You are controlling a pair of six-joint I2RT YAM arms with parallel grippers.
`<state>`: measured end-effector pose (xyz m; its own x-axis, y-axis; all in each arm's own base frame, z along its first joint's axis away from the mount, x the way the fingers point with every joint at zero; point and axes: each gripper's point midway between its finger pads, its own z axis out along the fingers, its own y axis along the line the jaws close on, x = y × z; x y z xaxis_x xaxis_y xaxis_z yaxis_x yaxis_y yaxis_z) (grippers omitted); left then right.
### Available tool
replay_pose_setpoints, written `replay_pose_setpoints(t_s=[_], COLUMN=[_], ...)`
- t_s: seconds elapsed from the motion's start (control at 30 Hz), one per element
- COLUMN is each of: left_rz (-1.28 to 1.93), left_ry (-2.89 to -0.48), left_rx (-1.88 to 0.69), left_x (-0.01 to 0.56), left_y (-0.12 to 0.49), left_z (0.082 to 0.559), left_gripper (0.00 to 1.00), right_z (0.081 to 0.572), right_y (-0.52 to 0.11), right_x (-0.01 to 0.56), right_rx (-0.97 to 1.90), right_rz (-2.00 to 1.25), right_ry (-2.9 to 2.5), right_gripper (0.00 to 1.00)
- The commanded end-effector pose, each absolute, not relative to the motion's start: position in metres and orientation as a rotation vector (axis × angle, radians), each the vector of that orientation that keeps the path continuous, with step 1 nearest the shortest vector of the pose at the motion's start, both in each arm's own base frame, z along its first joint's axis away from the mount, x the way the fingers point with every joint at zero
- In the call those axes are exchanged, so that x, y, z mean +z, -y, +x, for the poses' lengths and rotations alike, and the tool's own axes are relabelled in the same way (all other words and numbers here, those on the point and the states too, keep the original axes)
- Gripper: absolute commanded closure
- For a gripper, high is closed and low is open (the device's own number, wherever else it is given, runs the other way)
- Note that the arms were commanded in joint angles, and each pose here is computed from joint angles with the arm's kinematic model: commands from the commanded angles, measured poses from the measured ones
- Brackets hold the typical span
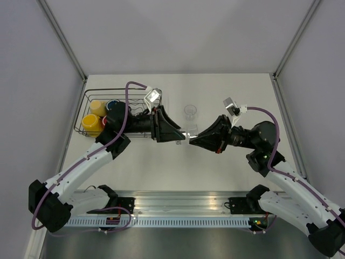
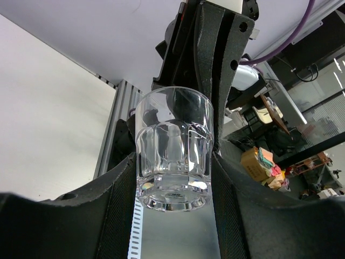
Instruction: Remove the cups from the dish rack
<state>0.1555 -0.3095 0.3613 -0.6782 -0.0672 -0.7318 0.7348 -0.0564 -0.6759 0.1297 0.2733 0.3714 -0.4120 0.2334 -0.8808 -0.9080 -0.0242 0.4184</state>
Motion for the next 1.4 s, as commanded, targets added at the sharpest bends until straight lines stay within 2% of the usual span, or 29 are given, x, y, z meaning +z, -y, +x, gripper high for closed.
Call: replay_pose_setpoints(t_s=[0.0, 0.03, 0.07, 0.13, 0.33, 0.43, 0.57, 0.77, 0.87, 1.07, 1.37], left_rz=[0.722, 0.718, 0.691, 0.645, 0.363, 0.093, 0.024, 0.064, 0.086, 0.115, 0.149], left_ry=[-1.598, -1.602, -1.61, -1.654, -1.852, -1.938, -1.978, -1.949, -1.946, -1.93, -1.914], left_rx=[-1.774, -1.763, -1.743, -1.701, -1.353, -0.997, -0.789, -0.66, -0.602, -0.486, -0.447], left_x=[0.379, 0.379, 0.379, 0.373, 0.349, 0.326, 0.31, 0.318, 0.324, 0.335, 0.339], left_y=[0.311, 0.311, 0.311, 0.31, 0.29, 0.245, 0.21, 0.18, 0.164, 0.131, 0.114], left_z=[0.159, 0.16, 0.164, 0.171, 0.22, 0.257, 0.258, 0.245, 0.234, 0.214, 0.197], left_gripper=[0.82, 0.73, 0.43, 0.01, 0.0, 0.0, 0.0, 0.0, 0.0, 0.0, 0.0], right_z=[0.122, 0.124, 0.124, 0.128, 0.165, 0.203, 0.254, 0.308, 0.33, 0.37, 0.413], right_y=[-0.268, -0.267, -0.266, -0.264, -0.25, -0.23, -0.203, -0.18, -0.18, -0.177, -0.177], right_x=[0.388, 0.385, 0.384, 0.386, 0.364, 0.342, 0.31, 0.269, 0.253, 0.216, 0.16], right_rx=[1.533, 1.523, 1.51, 1.466, 1.206, 0.969, 0.668, 0.313, 0.237, 0.143, 0.068], right_rz=[-0.833, -0.824, -0.822, -0.809, -0.685, -0.547, -0.364, -0.274, -0.286, -0.314, -0.357], right_ry=[-1.248, -1.266, -1.267, -1.257, -1.433, -1.587, -1.782, -1.988, -2.071, -2.225, -2.375], right_gripper=[1.0, 0.99, 0.99, 1.0, 0.99, 1.0, 0.99, 0.99, 1.0, 1.0, 1.0])
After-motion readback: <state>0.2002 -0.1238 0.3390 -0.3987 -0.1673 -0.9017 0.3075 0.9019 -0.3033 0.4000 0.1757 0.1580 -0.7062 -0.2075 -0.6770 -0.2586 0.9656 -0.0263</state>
